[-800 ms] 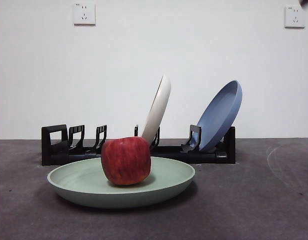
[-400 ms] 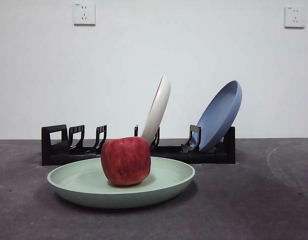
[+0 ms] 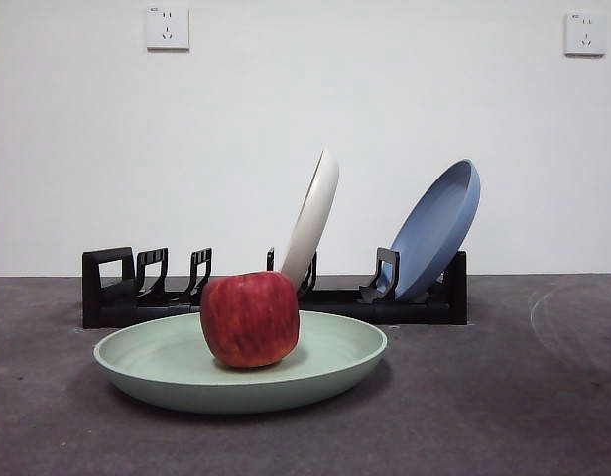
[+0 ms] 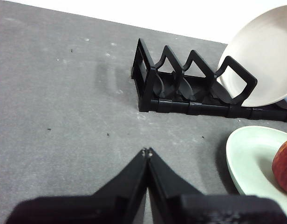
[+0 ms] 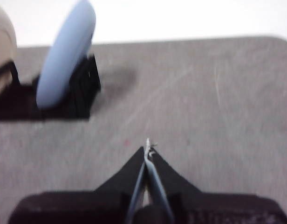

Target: Take the green plate from the plate rack,put the plate on the table,take the apple from the table,put the apple in the plate

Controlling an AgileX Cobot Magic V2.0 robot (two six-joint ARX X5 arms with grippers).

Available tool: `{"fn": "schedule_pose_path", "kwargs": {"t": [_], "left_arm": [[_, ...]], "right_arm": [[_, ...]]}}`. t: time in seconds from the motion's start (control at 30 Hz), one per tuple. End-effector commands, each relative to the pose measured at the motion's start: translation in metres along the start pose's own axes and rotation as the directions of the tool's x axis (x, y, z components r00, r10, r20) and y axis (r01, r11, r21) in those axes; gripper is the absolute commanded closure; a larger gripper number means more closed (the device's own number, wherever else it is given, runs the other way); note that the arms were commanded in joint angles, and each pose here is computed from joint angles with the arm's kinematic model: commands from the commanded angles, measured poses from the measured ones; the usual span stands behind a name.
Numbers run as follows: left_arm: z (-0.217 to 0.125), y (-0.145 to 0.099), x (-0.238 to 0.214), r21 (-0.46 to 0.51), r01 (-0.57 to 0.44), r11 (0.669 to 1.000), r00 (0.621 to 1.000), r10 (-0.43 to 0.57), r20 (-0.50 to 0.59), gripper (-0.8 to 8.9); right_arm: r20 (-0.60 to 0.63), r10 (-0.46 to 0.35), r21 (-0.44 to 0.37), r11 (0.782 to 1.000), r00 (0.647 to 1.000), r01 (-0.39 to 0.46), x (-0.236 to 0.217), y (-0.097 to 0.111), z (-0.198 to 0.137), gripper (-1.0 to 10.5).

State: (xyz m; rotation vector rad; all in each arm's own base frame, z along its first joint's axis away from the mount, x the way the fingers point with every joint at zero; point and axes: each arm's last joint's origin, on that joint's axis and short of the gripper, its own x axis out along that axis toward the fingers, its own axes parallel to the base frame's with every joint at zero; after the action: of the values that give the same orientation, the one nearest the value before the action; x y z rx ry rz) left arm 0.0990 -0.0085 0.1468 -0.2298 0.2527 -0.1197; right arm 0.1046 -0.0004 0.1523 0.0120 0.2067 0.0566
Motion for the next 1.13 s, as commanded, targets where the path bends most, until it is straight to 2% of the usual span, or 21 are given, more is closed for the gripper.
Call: {"fn": "schedule_pose_path", "kwargs": {"t": [0.03,0.1,0.27,0.43,1.13], "left_arm": [[-0.0012,0.0008,0.0007,0.015,-0.005,1.0,1.0,0.005,0.004,8.17],[-0.0012,0.0008,0.0007,0.015,-0.006,1.0,1.0,0.006,0.004,8.17],[-0.0012,0.0008,0.0007,0.015,-0.005,1.0,1.0,0.005,0.005,8.17],[-0.0011,0.0008,0.0009,0.015,-0.006,1.0,1.0,0.005,0.005,8.17],[-0.0011,0.0007,0.0009,0.015,-0.005,1.0,1.0,0.005,0.005,8.17]], "right_arm": [[-0.036,0.002,0.01,1.0,0.999,-0.002,-0.001,0.0,-0.0069,9.5],[-0.065,0.002,0.004,1.0,0.998,-0.002,-0.003,0.0002,-0.0105,9.5],[0.021,-0.004,-0.014,1.0,1.0,0.004,-0.0077,0.0004,-0.0044,9.5],[0.03,-0.013,-0.037,0.999,0.999,0.014,-0.0083,0.0002,-0.0038,9.5],[0.031,-0.013,-0.022,1.0,0.999,0.014,-0.0082,0.0002,-0.0036,9.5]]}}
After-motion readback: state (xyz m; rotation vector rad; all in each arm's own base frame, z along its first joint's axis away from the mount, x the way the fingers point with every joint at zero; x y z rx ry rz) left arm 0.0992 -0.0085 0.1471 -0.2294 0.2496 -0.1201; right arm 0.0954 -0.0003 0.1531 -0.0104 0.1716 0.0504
